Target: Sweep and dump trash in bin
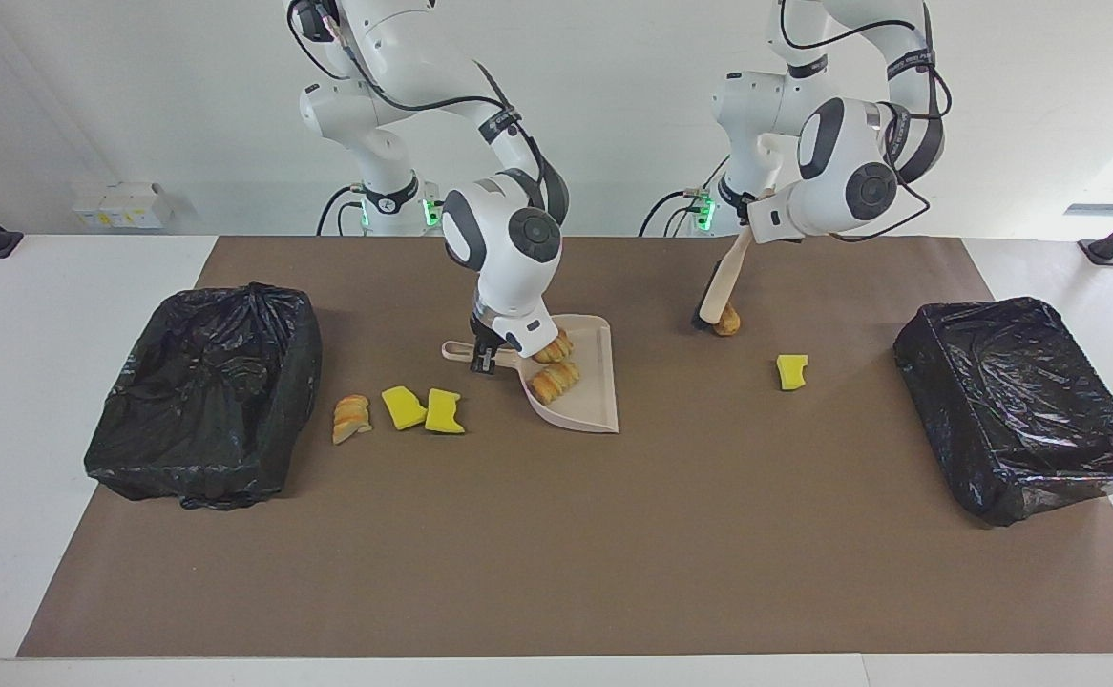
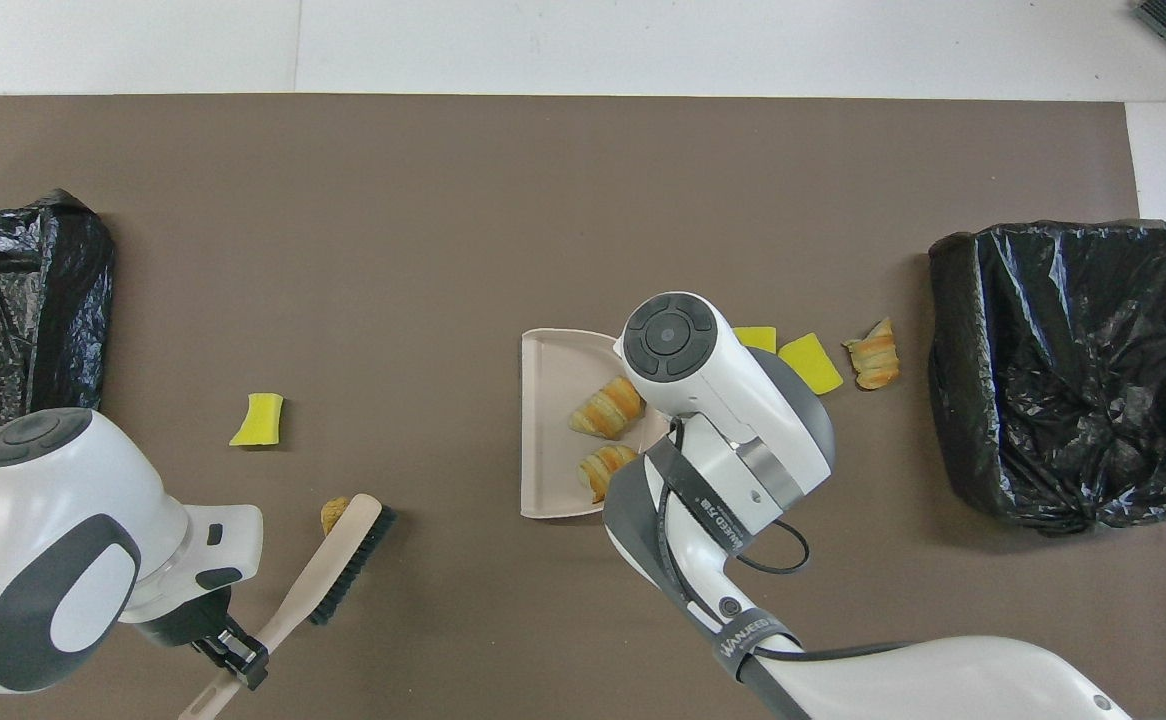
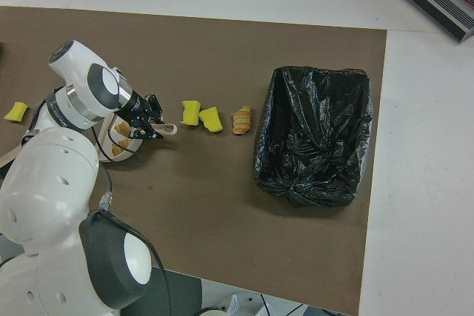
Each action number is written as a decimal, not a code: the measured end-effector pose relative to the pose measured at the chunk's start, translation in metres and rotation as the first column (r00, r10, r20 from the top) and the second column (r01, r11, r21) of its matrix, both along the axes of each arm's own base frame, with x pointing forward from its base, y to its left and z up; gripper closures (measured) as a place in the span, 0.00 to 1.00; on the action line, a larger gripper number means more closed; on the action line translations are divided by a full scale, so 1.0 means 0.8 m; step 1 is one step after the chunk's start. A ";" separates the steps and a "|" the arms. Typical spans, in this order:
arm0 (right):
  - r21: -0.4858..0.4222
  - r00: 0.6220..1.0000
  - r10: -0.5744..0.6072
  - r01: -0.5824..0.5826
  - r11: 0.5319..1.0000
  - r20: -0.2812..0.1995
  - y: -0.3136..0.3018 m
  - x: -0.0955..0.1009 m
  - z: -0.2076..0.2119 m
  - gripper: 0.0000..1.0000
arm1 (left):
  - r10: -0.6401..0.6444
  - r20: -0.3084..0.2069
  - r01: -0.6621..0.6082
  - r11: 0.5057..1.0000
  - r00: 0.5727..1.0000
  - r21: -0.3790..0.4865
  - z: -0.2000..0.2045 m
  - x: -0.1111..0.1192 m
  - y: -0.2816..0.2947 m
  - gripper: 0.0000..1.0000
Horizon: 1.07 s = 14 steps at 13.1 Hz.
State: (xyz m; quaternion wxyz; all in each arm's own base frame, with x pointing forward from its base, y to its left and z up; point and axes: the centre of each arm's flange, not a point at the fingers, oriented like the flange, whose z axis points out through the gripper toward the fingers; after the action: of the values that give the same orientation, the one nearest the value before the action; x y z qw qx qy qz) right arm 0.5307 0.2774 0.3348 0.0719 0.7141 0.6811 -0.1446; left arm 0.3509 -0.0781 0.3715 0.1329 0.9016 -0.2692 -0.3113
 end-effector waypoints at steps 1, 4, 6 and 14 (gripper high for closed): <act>0.000 1.000 0.000 0.000 1.000 0.000 0.000 0.000 0.000 0.68 | -0.015 0.040 0.016 1.000 0.999 -0.023 -0.009 0.003 0.011 0.74; 0.001 1.000 0.000 0.000 1.000 0.001 -0.001 -0.001 0.000 0.68 | -0.077 0.233 0.084 0.996 0.970 -0.019 -0.019 0.033 0.032 0.74; 0.001 1.000 -0.001 0.001 1.000 0.001 -0.001 -0.001 0.000 0.68 | -0.143 0.356 0.148 0.989 0.923 0.015 -0.020 0.058 0.039 0.74; 0.001 1.000 -0.009 0.009 1.000 0.000 -0.007 0.002 0.000 0.68 | -0.093 0.394 0.085 0.996 0.914 0.038 0.068 0.158 0.078 0.74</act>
State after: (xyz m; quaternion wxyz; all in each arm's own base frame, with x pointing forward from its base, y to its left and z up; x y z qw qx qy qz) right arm 0.5323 0.2715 0.3345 0.0712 0.7173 0.6779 -0.1446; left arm 0.4776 -0.0157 0.4255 0.0524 0.9339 -0.3283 -0.1313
